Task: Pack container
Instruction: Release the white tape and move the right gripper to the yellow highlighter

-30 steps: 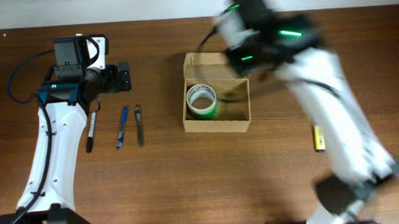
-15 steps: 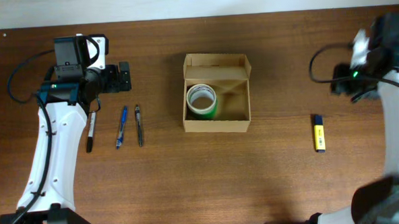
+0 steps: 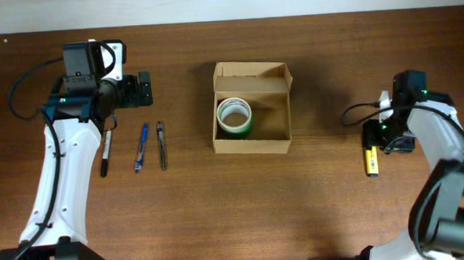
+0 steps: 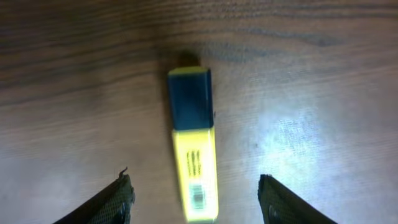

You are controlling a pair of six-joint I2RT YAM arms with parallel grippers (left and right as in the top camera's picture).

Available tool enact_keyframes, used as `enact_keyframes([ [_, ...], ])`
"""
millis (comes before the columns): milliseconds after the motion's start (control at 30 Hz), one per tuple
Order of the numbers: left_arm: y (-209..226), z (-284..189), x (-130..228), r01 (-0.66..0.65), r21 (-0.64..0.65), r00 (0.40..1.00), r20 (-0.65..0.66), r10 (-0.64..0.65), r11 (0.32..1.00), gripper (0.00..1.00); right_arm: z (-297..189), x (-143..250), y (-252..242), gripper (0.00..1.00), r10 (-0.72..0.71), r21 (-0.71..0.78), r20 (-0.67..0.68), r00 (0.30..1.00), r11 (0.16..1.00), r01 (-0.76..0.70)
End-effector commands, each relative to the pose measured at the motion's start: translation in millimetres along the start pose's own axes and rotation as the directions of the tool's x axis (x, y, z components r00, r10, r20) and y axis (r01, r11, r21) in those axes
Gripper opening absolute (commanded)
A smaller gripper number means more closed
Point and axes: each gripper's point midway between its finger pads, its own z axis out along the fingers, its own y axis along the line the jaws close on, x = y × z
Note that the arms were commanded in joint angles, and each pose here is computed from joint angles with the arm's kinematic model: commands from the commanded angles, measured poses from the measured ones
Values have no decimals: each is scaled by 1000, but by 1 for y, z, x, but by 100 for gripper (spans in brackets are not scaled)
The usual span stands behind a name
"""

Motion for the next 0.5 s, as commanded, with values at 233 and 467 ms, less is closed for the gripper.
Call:
enact_keyframes([
  [233, 0, -4, -7, -11, 8, 1000, 19, 11, 1000, 99, 46, 10, -5, 64, -13, 28, -116, 993, 999, 16],
  [467, 0, -4, -7, -11, 8, 1000, 19, 11, 1000, 99, 54, 11, -5, 27, -7, 27, -129, 992, 1000, 11],
])
